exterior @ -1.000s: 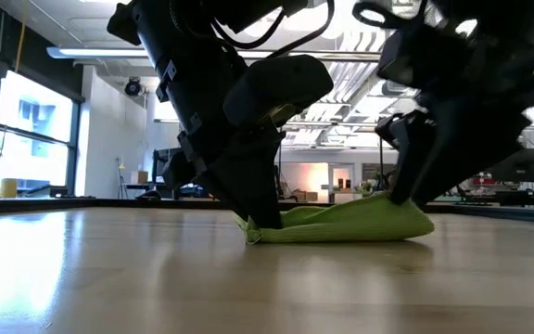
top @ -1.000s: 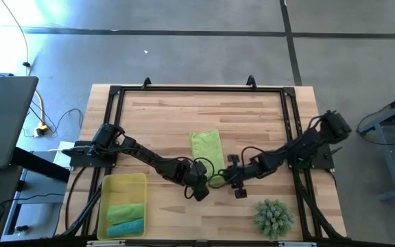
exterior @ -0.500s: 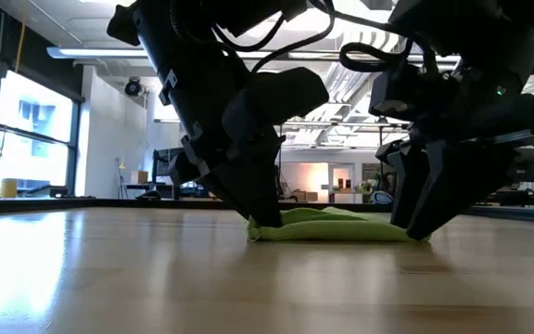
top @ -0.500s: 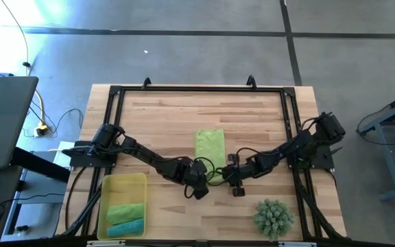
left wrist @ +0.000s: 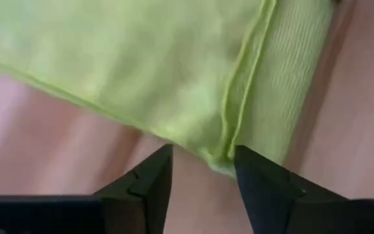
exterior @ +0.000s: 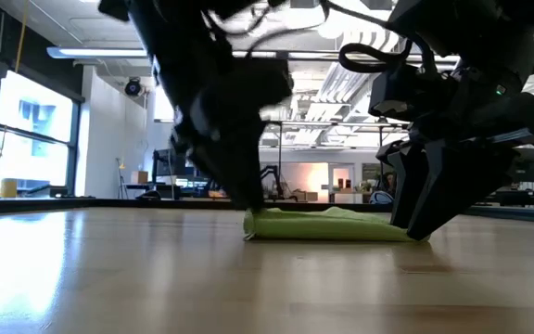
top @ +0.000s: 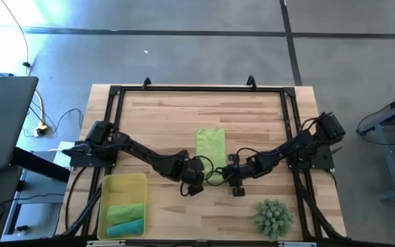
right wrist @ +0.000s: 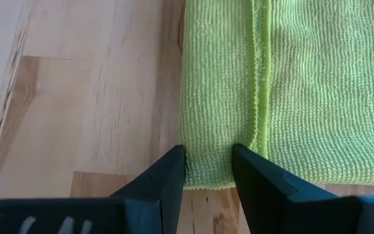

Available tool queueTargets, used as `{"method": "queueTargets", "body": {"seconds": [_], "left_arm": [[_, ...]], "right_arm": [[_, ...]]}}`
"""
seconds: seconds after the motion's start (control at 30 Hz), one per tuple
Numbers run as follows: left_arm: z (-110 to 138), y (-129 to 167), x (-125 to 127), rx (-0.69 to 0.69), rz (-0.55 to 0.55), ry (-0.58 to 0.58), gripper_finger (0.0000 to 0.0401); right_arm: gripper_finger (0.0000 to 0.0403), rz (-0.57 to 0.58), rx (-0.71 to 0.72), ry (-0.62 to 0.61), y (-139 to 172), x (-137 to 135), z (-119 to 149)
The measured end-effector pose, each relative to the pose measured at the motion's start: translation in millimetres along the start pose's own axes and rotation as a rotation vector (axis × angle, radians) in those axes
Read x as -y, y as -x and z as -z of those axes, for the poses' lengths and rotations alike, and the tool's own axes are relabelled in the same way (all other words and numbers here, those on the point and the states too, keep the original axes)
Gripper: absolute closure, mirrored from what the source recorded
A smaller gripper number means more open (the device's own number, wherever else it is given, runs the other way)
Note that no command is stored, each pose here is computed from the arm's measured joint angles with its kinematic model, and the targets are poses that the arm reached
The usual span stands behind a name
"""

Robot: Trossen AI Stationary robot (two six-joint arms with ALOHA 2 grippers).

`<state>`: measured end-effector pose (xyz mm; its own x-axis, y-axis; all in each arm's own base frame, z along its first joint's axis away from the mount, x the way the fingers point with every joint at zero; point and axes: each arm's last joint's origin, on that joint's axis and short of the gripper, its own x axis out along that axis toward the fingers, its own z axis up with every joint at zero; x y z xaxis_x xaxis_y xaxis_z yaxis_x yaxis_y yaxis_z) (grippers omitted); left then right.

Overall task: Roll microfiber towels into tight, uniform cylinder then place into a basket
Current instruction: Roll the light green microfiber towel

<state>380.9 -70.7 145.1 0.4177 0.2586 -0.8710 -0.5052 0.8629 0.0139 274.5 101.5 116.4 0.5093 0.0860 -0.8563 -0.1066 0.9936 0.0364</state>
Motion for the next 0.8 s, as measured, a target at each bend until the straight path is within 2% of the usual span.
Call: {"method": "queueTargets", "body": {"seconds": [0.13,0.27,0.37,0.57,0.67,0.8], "left_arm": [[-11,22,-4,0.088,-0.017,-0.043,0.0244],[-16,26,3,0.116,0.096,-0.081,0.0255],[-14,18,14,0.113,0.177,-0.154,0.0263],[1,-8,23,0.06,0.181,-0.324,0.0265],[5,-17,24,0.048,0.179,-0.424,0.0254],[5,-19,25,0.075,0.161,-0.473,0.023]], "right_arm": [[0.028,0.0,-0.003,-0.013,0,0,0],[0.028,0.0,-0.003,-0.013,0,0,1],[0.028,0.0,-0.005,-0.013,0,0,1],[0.028,0.001,-0.009,-0.012,-1,0,1],[0.028,0.001,-0.008,-0.011,-1,0,1],[0.028,0.0,-0.008,-0.011,-1,0,1]]}}
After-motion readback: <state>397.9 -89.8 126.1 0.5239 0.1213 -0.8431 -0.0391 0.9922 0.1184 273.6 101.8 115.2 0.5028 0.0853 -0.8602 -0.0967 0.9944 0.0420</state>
